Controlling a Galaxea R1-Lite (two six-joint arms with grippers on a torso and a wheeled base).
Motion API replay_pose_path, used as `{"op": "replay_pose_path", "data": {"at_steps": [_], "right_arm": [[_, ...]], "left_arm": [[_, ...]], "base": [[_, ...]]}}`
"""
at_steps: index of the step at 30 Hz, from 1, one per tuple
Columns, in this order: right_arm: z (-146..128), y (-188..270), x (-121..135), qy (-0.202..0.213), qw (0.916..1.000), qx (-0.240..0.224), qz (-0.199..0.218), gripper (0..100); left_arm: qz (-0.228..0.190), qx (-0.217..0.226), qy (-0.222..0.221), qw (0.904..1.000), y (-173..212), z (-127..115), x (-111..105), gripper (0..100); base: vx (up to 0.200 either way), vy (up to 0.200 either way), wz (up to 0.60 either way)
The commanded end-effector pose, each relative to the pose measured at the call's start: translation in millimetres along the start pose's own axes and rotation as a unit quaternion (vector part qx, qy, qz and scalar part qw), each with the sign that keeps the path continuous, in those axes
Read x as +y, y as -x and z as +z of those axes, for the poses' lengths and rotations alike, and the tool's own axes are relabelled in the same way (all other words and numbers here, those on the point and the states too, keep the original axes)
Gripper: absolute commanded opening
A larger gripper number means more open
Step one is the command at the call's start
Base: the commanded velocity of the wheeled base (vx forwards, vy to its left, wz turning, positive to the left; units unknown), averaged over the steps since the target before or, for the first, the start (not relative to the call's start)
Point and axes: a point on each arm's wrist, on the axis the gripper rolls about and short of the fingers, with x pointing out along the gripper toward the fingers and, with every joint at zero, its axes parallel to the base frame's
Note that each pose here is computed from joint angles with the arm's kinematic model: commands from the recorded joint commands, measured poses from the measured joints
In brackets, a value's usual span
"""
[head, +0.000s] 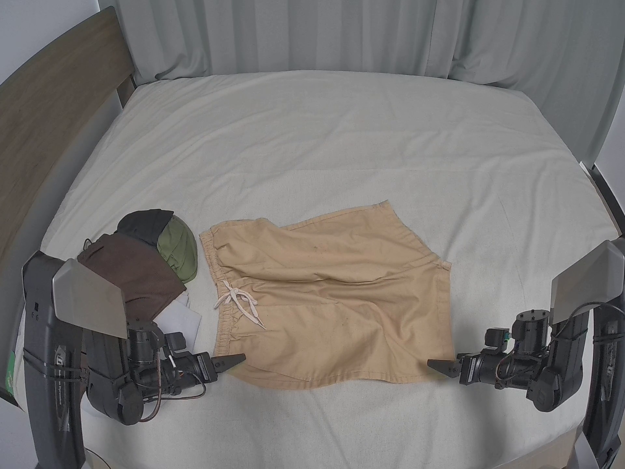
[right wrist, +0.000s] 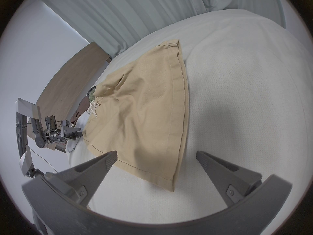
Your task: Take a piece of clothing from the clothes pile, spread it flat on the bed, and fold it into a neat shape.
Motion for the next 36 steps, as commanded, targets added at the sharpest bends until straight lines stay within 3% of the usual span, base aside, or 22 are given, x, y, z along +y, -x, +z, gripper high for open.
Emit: {"op": "replay_pose_path", "data": {"at_steps": [1,23,24,36], "right_arm": [[0,0,0,0.0,1.0,0.0,-0.001,100],[-5,0,4,0.001,0.9999,0.014,0.007,100],[-7,0,5,0.0,0.9998,0.019,0.008,0],[-17,3,4,-0.007,0.9991,0.041,-0.002,0]], "left_arm": [[-0.001,0.005,0.0,1.0,-2,-2,0,0],[0.012,-0.003,-0.002,0.9999,-2,-2,2,0],[0.012,-0.002,-0.002,0.9999,-2,-2,3,0],[0.021,0.007,-0.01,0.9997,8,-6,6,0]], "base": [[0.0,0.0,0.0],[0.0,0.0,0.0],[0.0,0.0,0.0],[0.0,0.0,0.0]]}}
